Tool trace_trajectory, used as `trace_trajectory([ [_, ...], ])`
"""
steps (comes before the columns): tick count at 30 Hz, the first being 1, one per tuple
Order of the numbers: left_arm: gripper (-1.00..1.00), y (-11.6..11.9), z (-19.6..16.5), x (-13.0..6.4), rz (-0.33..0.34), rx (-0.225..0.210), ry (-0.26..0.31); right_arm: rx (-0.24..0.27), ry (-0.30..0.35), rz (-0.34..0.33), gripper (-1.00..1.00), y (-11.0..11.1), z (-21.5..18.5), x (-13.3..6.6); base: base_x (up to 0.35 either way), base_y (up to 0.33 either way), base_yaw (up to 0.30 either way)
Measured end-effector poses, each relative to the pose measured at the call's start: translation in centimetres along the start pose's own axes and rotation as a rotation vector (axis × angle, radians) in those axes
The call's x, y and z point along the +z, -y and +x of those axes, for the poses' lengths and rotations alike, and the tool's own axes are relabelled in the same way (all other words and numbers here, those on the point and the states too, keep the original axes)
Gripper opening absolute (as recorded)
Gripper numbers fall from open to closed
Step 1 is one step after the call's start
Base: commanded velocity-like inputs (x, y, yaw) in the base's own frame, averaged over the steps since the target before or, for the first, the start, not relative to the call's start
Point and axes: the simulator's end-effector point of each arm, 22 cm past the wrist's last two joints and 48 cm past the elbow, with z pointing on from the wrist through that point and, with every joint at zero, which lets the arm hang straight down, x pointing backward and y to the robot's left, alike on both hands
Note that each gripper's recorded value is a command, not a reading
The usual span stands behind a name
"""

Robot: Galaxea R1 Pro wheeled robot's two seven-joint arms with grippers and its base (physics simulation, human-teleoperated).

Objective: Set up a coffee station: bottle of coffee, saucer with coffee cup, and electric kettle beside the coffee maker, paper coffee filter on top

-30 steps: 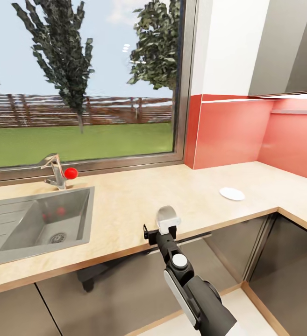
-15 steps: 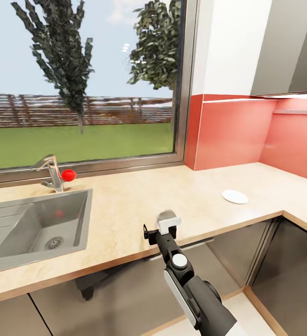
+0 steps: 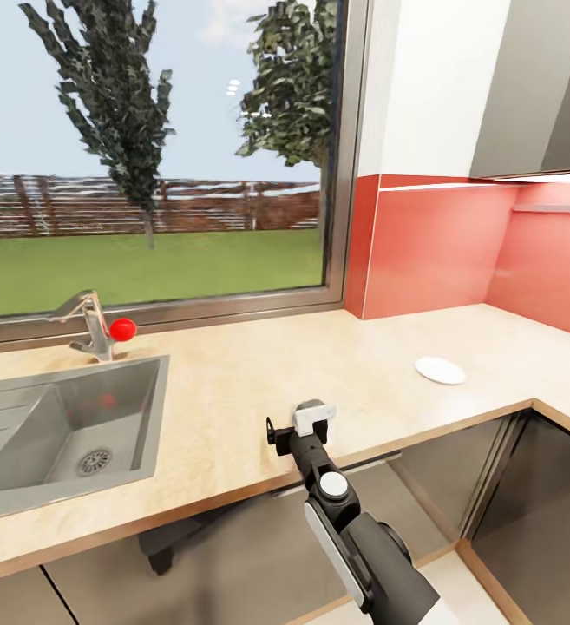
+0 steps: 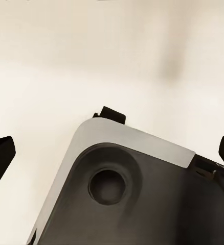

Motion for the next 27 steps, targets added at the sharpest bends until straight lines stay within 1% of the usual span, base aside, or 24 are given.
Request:
trace_trajectory([
  [6,1.00,-0.01,0.00,0.00,0.000,0.000,0.000,0.000,0.000,0.000,1.00,0.00,0.00,0.00,0.020,0.004,0.000],
  [13,1.00,0.00,-0.03,0.00,0.000,0.000,0.000,0.000,0.000,0.000,1.00,0.00,-0.01,0.00,0.077,0.075,0.000],
  [27,1.00,-0.01,-0.01,0.00,0.000,0.000,0.000,0.000,0.000,0.000,1.00,0.00,0.00,0.01,0.004,0.004,0.000],
])
